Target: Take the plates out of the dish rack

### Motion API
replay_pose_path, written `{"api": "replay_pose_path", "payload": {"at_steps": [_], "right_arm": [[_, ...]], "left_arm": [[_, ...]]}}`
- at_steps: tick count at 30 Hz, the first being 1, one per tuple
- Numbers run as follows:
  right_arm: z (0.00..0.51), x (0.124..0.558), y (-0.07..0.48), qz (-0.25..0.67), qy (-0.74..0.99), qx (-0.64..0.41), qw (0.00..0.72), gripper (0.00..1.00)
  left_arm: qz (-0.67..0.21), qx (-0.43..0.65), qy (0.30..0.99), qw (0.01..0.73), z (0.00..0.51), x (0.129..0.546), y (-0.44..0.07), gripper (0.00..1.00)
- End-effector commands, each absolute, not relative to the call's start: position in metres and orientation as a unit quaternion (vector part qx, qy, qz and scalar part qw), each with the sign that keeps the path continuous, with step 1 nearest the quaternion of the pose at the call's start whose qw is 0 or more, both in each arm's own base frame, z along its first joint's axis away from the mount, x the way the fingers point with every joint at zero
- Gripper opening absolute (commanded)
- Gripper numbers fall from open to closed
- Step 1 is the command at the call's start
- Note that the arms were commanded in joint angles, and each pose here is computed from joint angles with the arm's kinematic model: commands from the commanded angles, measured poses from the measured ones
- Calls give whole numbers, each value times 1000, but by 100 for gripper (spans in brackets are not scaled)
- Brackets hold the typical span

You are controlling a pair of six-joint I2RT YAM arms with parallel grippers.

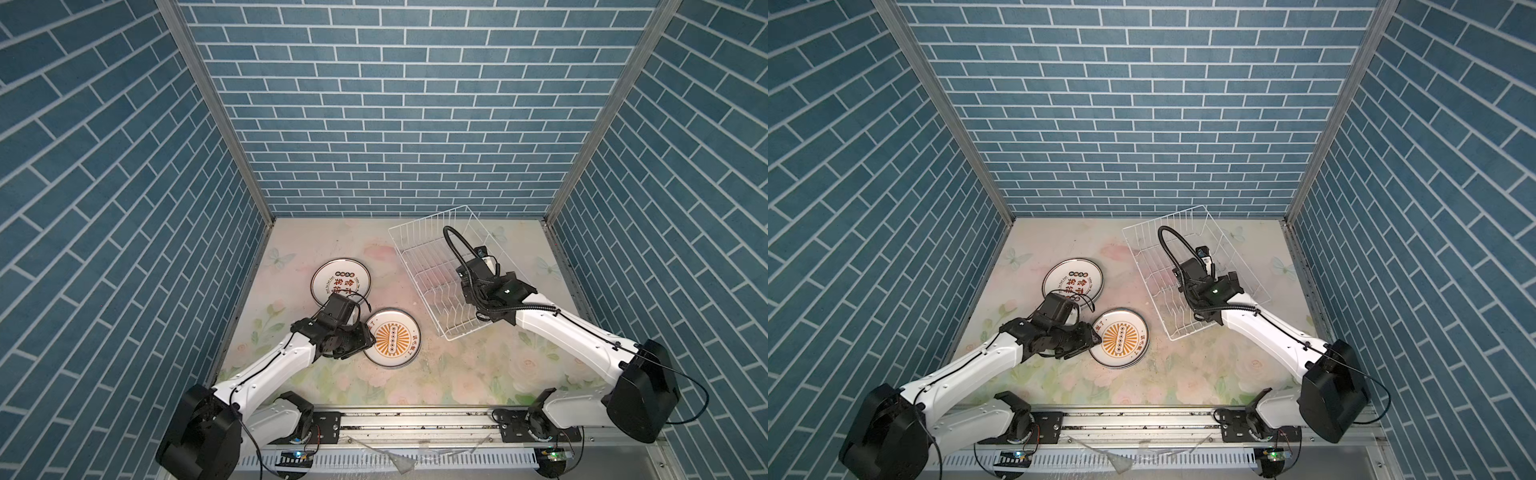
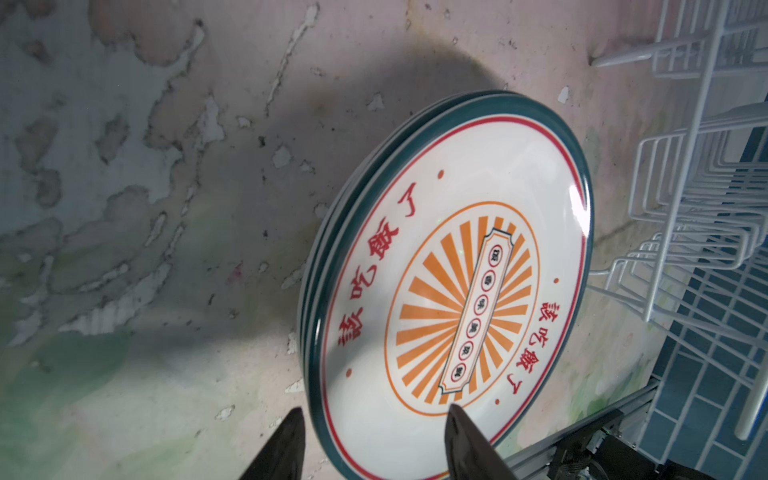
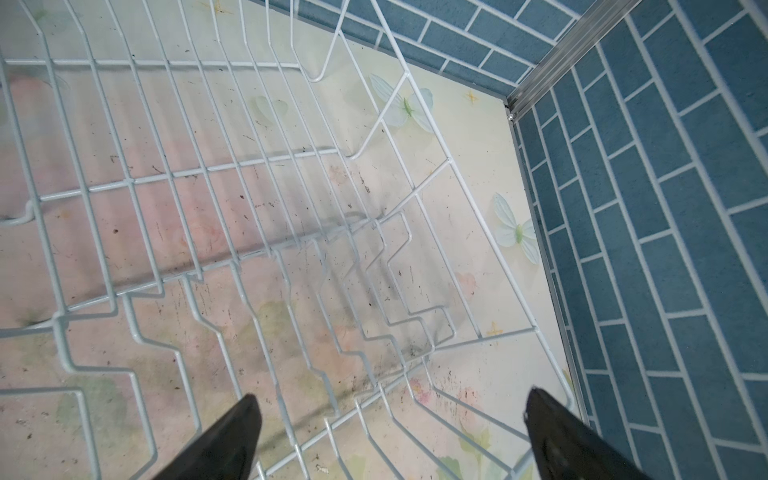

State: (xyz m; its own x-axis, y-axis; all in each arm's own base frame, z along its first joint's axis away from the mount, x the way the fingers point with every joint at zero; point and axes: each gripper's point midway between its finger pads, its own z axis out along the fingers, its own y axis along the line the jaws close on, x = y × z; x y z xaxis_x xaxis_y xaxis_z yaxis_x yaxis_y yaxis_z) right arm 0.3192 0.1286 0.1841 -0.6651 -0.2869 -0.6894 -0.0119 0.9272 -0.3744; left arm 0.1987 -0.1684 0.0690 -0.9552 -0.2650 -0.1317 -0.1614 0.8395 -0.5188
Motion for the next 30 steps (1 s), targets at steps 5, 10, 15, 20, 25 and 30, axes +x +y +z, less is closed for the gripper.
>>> {"api": "replay_pose_path", "payload": {"at_steps": [5, 10, 15, 20, 25, 30], "right_arm": [[175, 312, 124, -175, 901, -98, 385, 99], [175, 312, 124, -169, 902, -94, 387, 99], [180, 312, 123, -154, 898, -86, 403, 99], [194, 310, 129, -102, 885, -82, 447, 99], [218, 304, 127, -53, 852, -68, 516, 99], [249, 292, 104, -48, 817, -31, 574, 99]], "left_arm": [[-225, -66, 951, 200, 114, 218, -155, 67], [-207, -39, 940, 270, 147, 232, -146, 72], [-168, -24, 928, 332, 172, 248, -132, 75], [-142, -25, 914, 380, 197, 258, -121, 96], [-110, -42, 895, 430, 223, 264, -103, 99], [-83, -65, 881, 461, 239, 264, -86, 99]]}}
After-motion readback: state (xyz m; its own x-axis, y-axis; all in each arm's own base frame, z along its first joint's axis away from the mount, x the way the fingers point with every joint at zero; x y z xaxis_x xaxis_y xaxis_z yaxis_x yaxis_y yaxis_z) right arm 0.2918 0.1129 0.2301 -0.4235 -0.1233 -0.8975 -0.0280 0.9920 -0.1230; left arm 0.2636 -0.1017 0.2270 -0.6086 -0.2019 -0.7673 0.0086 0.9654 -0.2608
